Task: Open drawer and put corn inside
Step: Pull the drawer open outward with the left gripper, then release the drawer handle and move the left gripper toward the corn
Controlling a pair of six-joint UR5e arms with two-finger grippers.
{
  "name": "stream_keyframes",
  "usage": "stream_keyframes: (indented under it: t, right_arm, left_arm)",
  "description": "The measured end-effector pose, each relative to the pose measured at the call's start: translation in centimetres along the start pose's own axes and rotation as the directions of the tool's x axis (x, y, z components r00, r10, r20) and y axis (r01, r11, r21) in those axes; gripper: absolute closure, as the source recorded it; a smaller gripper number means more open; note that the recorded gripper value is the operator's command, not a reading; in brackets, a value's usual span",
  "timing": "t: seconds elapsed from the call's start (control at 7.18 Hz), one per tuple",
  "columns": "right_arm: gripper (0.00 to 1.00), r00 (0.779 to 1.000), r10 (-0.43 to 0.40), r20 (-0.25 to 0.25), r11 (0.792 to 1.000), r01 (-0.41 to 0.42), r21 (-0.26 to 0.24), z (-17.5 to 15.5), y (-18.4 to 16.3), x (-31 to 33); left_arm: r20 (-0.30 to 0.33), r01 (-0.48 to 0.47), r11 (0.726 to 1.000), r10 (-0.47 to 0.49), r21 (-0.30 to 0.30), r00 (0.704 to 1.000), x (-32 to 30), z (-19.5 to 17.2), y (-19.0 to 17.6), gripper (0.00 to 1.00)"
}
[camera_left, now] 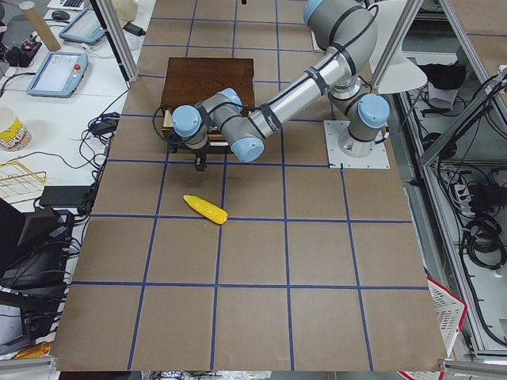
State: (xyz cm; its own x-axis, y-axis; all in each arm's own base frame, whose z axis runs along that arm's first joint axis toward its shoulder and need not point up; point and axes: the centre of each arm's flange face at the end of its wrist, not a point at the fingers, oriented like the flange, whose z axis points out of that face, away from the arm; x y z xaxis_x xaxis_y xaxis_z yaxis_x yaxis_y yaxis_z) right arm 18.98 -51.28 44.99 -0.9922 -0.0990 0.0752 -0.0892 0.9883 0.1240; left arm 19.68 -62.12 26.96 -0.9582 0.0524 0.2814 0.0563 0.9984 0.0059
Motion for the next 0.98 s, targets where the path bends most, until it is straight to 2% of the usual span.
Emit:
stream_keyframes:
  t: [0.42, 0.98]
  right_arm:
    - [0.0, 1.0, 0.0, 0.0, 1.0, 0.0, 0.0, 0.0, 0.0, 0.0]
    - [0.0, 1.0, 0.0, 0.0, 1.0, 0.0, 0.0, 0.0, 0.0, 0.0]
  left_arm:
    - [0.031, -0.014, 1.0, 0.014, -0.005, 0.999, -0.6, -0.6, -0.1, 0.0]
    - [0.042, -0.031, 1.0, 0.031, 0.003, 0.999, -1.3, -1.1, -0.4, 0.0]
